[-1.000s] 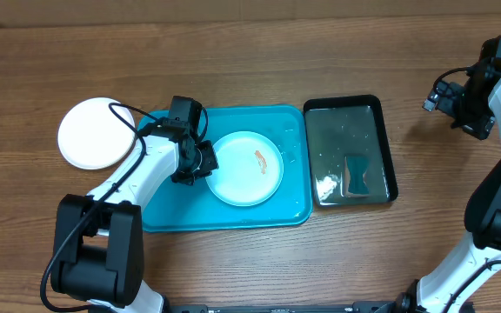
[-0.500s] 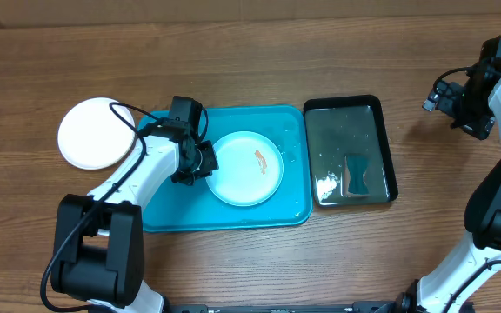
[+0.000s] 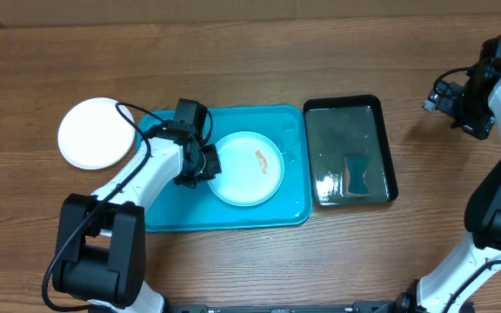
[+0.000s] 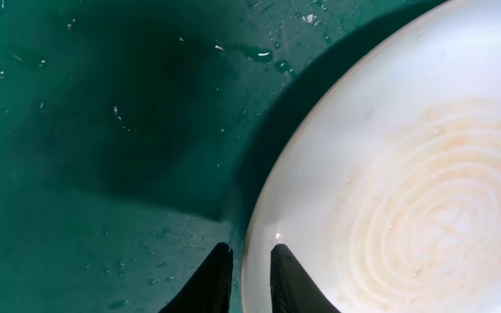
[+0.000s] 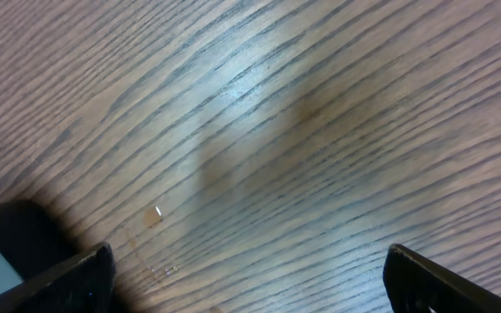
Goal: Clean dirty plates on tray and stack at the side
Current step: 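Hold the light blue plate steady with the left gripper, then grasp the green sponge in the black tray with right gripper and dip it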
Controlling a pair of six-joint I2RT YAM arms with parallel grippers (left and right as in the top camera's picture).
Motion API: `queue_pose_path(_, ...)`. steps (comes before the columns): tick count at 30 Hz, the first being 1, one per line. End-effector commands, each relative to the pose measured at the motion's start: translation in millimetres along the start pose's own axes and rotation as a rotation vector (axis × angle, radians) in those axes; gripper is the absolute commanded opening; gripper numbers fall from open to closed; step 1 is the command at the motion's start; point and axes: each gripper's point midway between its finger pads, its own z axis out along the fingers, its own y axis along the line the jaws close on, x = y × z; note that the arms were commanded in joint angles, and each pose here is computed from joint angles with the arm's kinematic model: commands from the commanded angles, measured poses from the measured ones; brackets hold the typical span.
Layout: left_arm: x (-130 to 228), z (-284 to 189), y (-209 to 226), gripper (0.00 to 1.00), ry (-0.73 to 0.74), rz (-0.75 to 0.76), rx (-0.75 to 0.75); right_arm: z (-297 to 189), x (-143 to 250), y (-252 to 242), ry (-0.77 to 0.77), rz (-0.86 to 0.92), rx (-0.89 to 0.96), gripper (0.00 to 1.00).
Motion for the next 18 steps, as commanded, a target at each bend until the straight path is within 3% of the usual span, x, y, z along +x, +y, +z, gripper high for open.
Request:
queue_pose_path(1,6,7,5,0.19,0.011,0.023,-0.024,-13,-11,7,-0.048,0.004,-0.040,1.00)
queue_pose_path(5,6,8,5,0.19,0.009,0.022,-0.023,-18,2,44,0.022,-0.001,-0.259,1.00)
queue_pose_path(11,5,12,5,0.19,0.012,0.022,-0.024,-30,33,67,0.169,0.019,-0.414,0.99)
queue_pose_path(18,5,12,4,0.19,0.012,0.019,-0.020,-36,66,69,0.289,-0.050,-0.429,0.79)
